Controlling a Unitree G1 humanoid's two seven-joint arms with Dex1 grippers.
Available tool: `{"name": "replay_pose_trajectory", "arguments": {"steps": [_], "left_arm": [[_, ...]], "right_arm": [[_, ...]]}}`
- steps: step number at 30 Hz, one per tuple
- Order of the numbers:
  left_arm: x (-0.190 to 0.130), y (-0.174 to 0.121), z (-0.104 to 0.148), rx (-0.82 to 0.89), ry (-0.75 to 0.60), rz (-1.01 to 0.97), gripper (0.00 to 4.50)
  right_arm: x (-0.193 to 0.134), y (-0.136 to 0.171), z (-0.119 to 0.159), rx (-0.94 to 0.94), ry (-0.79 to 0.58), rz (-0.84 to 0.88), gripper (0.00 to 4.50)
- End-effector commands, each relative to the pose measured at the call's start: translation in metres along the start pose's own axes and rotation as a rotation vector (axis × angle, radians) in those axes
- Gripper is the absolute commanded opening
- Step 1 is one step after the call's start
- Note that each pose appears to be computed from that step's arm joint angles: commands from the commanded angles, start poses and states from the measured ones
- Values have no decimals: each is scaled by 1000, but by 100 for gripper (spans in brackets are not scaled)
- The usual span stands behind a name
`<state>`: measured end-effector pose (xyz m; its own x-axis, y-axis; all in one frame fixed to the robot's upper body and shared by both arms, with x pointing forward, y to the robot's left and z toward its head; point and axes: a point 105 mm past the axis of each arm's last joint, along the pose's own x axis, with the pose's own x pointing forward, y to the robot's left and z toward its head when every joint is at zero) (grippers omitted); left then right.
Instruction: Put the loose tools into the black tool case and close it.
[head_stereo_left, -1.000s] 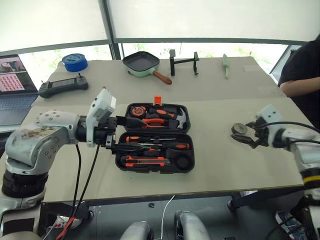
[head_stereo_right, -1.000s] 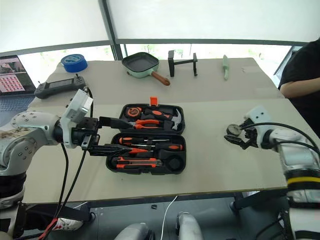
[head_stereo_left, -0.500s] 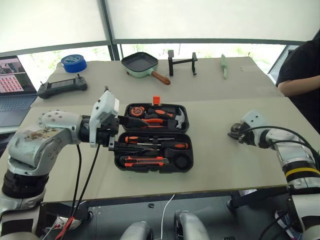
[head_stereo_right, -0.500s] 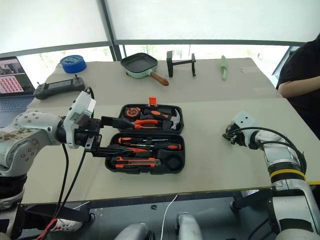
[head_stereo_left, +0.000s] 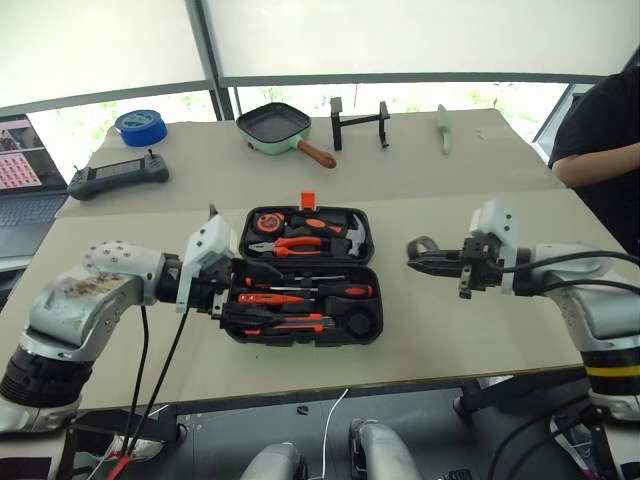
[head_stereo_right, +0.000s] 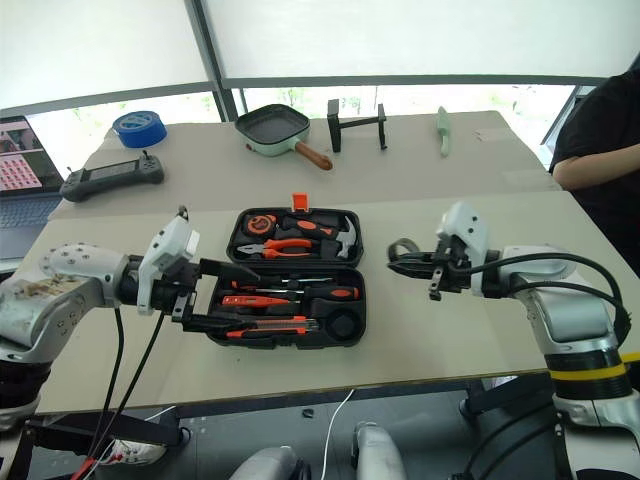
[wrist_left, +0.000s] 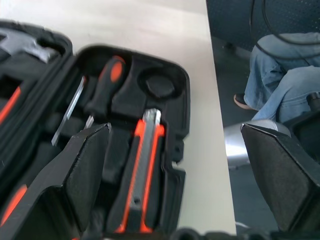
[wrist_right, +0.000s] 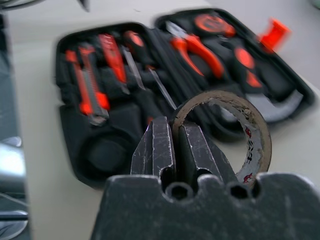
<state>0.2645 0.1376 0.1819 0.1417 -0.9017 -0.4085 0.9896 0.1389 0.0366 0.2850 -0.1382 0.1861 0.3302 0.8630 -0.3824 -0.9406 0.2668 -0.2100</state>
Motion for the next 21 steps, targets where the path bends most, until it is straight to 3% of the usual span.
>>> {"name": "replay_pose_trajectory", "arguments": {"steps": [1,10,21], "left_arm": [[3,-4,15,69,-22,-16,450],[3,-11,21,108,-18,-39,450],[0,-11,21,108,-8,-23,450]], "right_arm": [[21,40,4,-58,41,170,12],[46,41,-35,-229,210,167,12],[57,42,-31,-273,184,191,12]]}}
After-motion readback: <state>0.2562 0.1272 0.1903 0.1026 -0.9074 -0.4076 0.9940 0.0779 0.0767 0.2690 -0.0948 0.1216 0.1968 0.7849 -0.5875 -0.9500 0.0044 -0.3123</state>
